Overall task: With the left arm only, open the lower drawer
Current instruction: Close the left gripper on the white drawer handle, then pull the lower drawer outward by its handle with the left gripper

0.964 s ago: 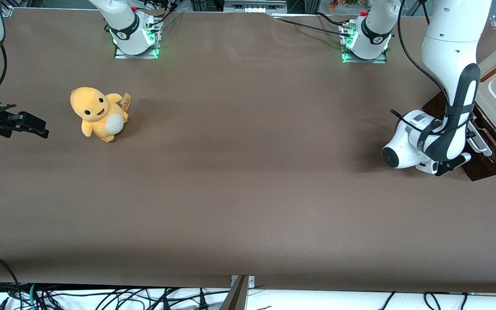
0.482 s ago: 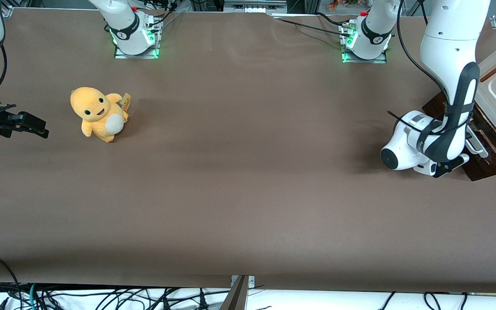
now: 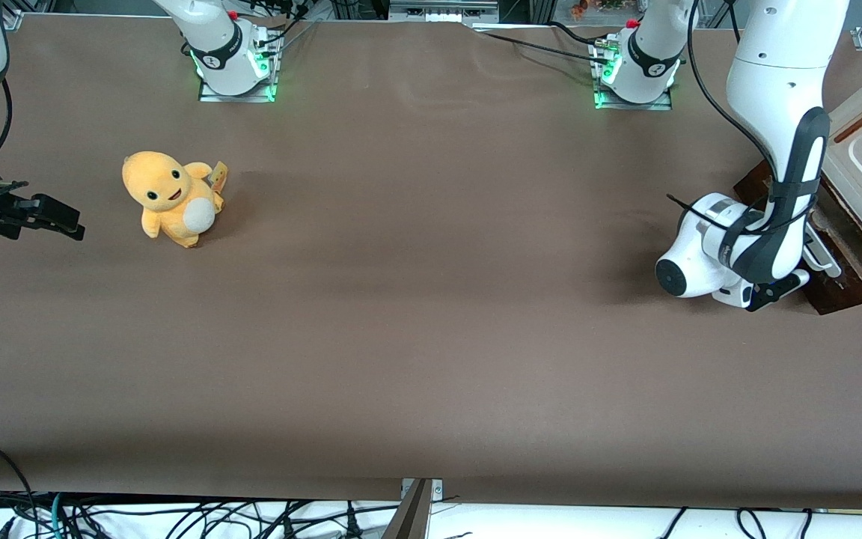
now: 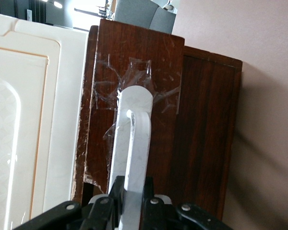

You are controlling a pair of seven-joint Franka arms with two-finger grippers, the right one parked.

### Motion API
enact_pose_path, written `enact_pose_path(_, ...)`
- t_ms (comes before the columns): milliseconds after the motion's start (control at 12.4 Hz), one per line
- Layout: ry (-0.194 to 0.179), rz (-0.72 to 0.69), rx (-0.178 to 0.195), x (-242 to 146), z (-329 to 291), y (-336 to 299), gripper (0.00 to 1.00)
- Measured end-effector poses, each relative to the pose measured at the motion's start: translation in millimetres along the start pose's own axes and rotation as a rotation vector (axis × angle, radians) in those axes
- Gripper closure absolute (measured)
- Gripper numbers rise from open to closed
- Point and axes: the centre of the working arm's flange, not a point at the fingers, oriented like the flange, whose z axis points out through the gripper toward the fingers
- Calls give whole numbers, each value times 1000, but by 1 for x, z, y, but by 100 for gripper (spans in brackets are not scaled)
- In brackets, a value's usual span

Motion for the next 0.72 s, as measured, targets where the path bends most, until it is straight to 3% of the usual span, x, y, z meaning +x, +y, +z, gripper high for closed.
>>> enact_pose_path(723, -6, -3, -19, 1, -12, 0, 80)
